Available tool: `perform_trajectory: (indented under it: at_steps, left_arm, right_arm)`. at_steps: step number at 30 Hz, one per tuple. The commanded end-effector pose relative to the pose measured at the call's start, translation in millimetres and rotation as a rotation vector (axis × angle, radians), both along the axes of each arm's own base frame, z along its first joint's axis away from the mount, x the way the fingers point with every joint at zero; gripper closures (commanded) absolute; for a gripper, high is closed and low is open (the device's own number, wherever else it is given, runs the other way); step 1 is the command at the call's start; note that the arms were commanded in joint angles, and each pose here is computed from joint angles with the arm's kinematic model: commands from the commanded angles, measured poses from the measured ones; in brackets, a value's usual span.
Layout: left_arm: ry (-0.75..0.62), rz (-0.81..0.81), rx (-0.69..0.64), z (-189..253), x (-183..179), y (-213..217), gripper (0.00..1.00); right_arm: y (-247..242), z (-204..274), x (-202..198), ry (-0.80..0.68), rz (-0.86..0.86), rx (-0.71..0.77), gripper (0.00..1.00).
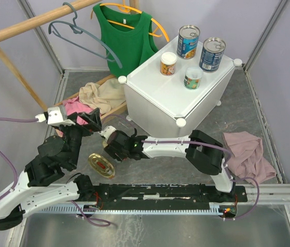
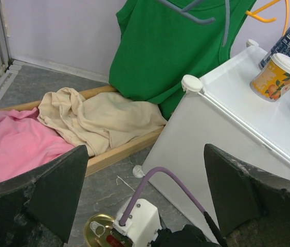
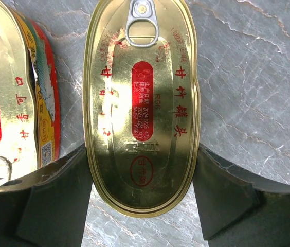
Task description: Place and organize the canned foods onto the counter
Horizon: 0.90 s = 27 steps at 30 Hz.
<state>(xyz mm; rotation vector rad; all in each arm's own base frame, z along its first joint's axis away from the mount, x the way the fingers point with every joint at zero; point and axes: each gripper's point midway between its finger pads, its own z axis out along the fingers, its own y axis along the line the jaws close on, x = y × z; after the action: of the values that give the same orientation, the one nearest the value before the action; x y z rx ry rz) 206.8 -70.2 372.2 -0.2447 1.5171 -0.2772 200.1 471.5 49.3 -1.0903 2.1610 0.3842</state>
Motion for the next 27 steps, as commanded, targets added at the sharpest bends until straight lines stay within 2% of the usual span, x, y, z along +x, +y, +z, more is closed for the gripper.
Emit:
perform_trajectory:
  at_steps: [1, 18, 27]
  left_arm:
    - [-0.006, 0.026, -0.053, 3, -1, 5, 0.01]
    - [0.001, 0.027, -0.061, 0, -1, 6, 0.01]
    - [0.012, 0.030, -0.051, -6, -1, 6, 0.01]
  right_arm:
    - [12, 61, 5, -0.070, -0.024, 0.134, 0.83]
    - [2, 65, -4, -0.072, -0.031, 0.123, 0.99]
    - [-7, 76, -7, -0.077, -0.047, 0.152, 0.99]
